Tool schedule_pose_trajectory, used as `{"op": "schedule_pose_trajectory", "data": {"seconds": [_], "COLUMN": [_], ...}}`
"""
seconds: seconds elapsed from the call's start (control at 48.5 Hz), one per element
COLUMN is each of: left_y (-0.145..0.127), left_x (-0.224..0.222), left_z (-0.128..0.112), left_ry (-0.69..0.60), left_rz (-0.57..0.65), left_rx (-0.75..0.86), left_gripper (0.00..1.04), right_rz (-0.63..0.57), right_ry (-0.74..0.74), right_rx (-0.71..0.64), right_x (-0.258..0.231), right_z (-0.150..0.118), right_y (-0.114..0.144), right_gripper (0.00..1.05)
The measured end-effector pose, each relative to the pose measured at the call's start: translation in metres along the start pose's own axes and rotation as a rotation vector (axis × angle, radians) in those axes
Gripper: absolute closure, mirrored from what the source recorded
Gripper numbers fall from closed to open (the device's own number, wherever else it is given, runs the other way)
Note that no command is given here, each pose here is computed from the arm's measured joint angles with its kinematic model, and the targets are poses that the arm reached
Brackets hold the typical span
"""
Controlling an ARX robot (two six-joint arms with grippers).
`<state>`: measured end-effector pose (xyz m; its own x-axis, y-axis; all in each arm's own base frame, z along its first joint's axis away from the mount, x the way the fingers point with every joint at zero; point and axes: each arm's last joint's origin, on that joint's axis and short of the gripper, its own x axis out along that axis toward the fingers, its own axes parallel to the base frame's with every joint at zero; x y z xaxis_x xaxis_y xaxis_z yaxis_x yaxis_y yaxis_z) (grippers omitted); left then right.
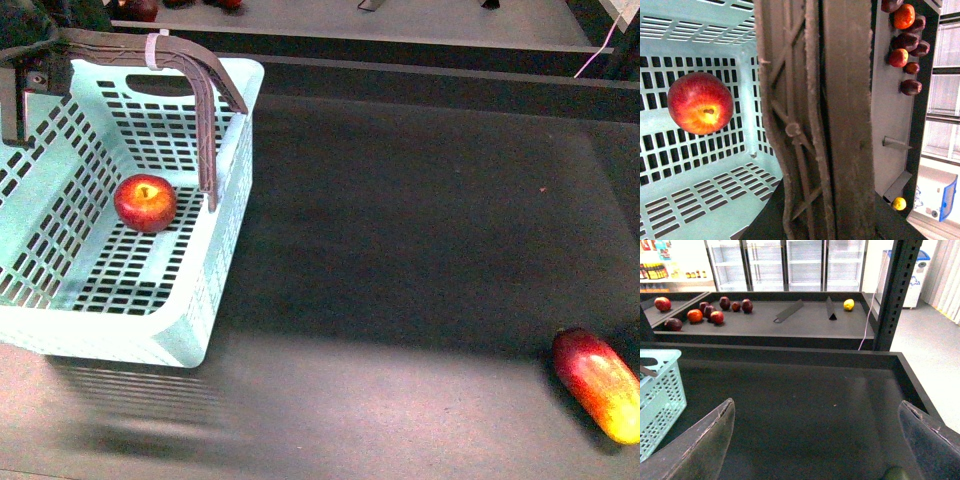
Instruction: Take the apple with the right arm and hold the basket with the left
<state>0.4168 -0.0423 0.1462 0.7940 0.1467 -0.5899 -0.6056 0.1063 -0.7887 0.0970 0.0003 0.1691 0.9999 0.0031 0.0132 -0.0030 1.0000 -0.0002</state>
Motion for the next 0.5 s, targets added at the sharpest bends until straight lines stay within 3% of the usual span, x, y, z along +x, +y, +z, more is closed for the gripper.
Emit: {"op": "schedule_pose_trajectory", "data": {"seconds": [0.227,0.413,0.495], "left_y": [-0.001,0.0,-0.003], "left_x": [0.0,-0.002,-0.008], "left_z": [-0.009,-0.015,-0.017], "left_ry": [0.013,0.034,0.039], "left_rz": [-0.023,-0.007,-0.007], "left_rx": [0.008,0.007,0.003], "left_gripper": [0.88,0.62,0.47], "right_rz": [0.0,0.0,0.0], "right_ry": [0.0,0.0,0.0], "right_rx": [0.0,0.0,0.0], "right_x": [0.0,0.0,0.0], "right_z": [0.0,0.0,0.0], "right_y": [0.0,0.0,0.0], "right_gripper": [0.09,0.09,0.09]}}
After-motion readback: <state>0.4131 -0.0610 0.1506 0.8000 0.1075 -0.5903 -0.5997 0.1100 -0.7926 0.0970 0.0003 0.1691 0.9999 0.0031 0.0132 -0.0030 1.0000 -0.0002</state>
